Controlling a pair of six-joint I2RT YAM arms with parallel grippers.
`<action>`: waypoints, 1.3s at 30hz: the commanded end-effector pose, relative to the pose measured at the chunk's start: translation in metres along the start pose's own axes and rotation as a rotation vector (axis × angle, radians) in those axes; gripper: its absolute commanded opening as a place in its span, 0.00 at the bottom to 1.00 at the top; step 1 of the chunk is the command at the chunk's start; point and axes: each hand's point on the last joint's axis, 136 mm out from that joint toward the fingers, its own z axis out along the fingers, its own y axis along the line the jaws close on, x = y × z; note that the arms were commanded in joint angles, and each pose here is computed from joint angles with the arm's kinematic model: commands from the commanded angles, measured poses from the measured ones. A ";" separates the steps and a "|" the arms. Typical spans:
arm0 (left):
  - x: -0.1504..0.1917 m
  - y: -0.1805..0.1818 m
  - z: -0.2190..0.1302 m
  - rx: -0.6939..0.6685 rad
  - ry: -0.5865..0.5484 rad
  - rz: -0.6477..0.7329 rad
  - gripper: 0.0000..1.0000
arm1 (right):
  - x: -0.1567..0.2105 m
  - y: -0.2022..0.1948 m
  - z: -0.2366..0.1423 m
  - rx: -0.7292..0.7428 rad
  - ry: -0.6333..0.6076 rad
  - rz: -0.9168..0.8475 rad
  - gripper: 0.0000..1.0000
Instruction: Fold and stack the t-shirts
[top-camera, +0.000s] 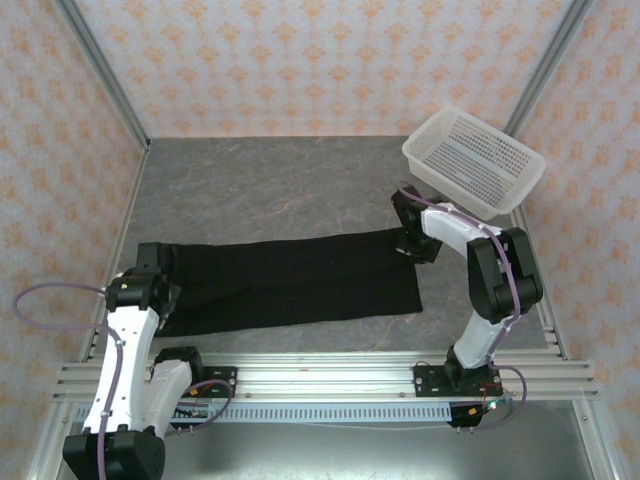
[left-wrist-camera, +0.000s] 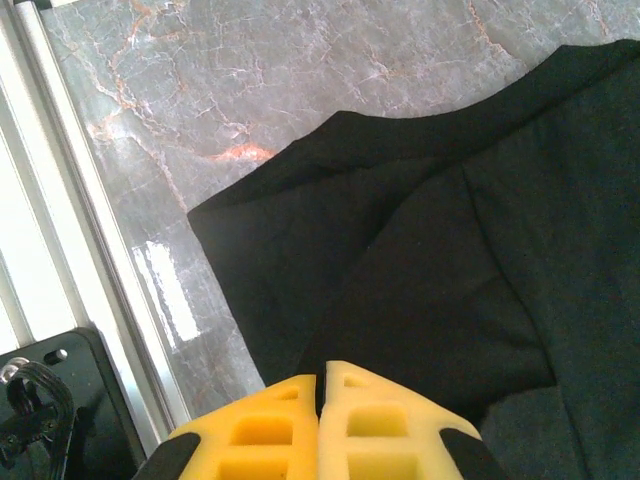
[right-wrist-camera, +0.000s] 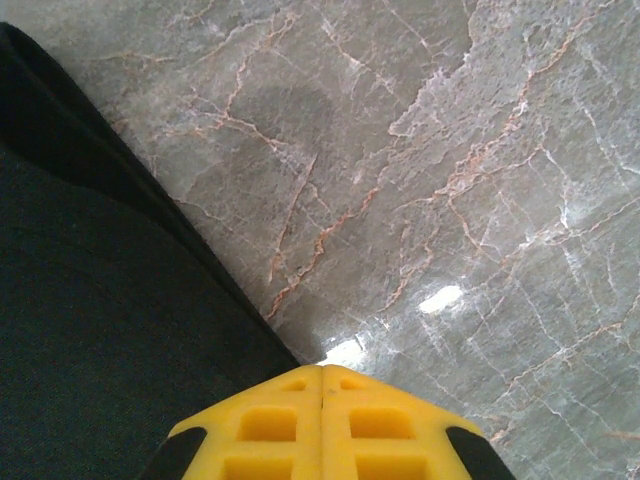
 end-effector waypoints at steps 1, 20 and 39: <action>0.002 0.009 -0.006 -0.022 0.003 -0.023 0.00 | 0.003 -0.001 -0.003 0.009 0.009 0.008 0.00; -0.005 0.000 -0.020 0.035 -0.037 -0.023 0.00 | 0.004 0.000 -0.035 -0.044 -0.025 0.008 0.00; 0.009 -0.035 -0.053 0.147 -0.043 0.158 0.00 | -0.005 -0.005 -0.056 -0.020 -0.125 -0.012 0.50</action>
